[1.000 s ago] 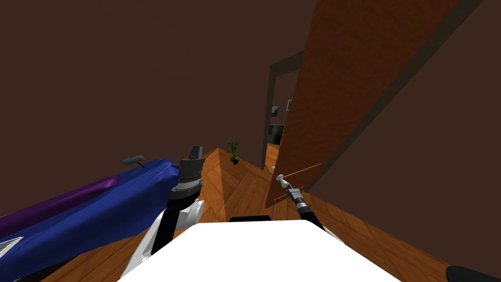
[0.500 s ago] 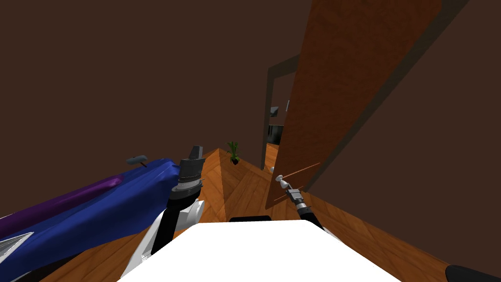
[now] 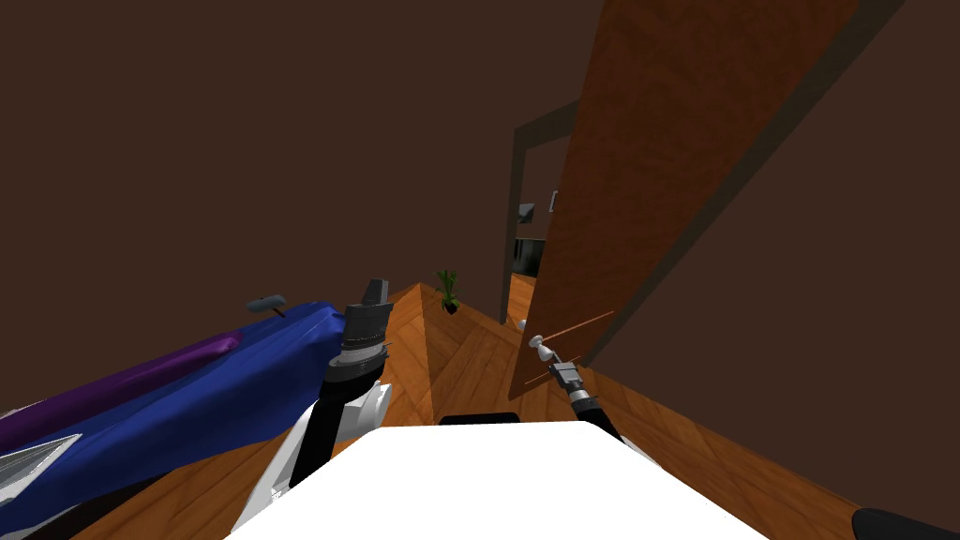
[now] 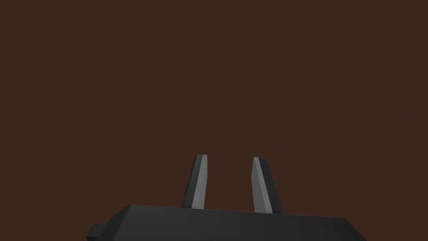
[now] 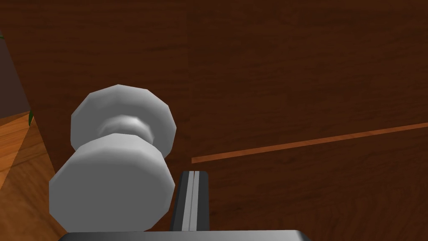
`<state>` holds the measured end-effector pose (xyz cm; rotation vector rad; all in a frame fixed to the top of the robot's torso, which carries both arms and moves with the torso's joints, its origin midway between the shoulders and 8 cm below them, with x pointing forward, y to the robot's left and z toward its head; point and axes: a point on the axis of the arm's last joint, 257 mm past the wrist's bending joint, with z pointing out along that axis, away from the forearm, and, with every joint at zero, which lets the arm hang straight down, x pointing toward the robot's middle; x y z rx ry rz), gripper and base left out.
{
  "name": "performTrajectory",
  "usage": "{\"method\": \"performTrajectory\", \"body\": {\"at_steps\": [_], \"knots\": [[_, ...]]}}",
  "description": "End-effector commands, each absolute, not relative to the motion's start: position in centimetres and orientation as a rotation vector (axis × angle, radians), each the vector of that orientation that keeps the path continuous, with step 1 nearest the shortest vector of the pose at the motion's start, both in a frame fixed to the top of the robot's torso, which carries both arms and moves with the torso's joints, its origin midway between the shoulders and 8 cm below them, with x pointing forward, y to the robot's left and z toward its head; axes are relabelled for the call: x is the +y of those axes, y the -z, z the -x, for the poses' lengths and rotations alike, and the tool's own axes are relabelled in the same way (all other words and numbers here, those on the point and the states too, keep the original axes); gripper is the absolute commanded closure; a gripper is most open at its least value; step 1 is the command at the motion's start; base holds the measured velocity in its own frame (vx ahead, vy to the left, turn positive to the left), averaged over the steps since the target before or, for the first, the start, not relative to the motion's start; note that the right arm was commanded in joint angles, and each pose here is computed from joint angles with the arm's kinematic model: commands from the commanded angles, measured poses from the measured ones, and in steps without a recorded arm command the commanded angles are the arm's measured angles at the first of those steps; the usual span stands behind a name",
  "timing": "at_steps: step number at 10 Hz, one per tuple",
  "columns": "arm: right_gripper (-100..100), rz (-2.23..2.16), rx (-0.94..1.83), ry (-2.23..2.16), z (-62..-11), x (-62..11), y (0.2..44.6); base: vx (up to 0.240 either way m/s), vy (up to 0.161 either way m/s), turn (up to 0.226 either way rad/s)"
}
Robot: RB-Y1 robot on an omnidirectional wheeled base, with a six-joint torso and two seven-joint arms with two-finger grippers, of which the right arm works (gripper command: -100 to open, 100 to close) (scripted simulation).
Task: Pull the door open
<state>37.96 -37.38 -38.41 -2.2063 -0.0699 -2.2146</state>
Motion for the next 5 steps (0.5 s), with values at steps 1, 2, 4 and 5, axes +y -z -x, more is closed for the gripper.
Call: {"method": "performTrajectory", "body": {"at_steps": [1,2,4,5], "knots": [[-100,2.184,-0.086,2.181,-37.69,-34.6,39.19,-0.005,-0.014,-0.01],[-100,2.184,-0.086,2.181,-37.69,-34.6,39.19,-0.006,-0.012,0.0],[-100,2.179,-0.092,2.178,-37.56,-34.43,39.18,-0.018,-0.01,0.021],[-100,2.179,-0.092,2.178,-37.56,-34.43,39.18,-0.021,-0.001,0.015]]}}
